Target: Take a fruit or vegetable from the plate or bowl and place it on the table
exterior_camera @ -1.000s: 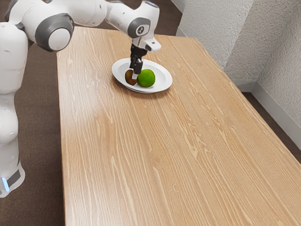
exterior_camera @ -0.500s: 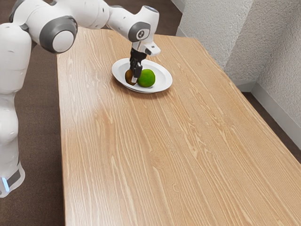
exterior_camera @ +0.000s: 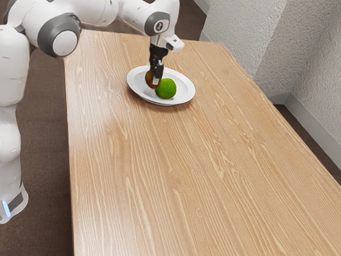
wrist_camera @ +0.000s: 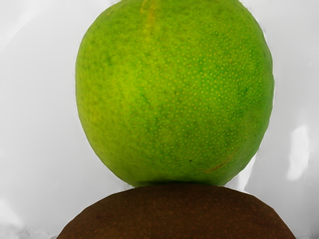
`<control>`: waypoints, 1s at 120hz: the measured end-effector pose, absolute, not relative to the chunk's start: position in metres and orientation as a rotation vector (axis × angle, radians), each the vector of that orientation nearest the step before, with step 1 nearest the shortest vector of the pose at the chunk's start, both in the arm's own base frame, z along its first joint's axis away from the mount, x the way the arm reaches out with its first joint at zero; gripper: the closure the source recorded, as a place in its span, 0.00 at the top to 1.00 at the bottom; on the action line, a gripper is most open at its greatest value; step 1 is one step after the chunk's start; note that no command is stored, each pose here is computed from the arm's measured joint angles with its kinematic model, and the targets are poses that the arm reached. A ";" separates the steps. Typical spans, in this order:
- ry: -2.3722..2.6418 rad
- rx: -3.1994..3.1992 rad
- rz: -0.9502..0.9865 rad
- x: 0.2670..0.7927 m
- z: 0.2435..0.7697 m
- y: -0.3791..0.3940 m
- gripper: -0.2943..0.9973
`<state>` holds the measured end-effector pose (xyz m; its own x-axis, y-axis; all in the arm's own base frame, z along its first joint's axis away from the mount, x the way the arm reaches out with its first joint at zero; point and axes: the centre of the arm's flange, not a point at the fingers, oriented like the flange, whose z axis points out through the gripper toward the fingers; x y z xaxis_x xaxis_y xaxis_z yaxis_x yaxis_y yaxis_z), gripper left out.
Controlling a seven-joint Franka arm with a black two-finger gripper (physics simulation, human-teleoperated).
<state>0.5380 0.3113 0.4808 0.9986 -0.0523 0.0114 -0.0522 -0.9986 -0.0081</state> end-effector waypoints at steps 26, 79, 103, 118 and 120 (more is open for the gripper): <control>0.387 -3.065 -0.232 0.574 0.606 0.190 0.53; 0.648 -3.055 -0.113 0.595 0.618 0.015 0.69; 0.594 -3.071 -0.093 0.594 0.616 0.008 0.72; 0.556 -3.079 -0.090 0.594 0.617 0.009 0.73; 0.552 -3.080 -0.090 0.594 0.616 0.009 0.73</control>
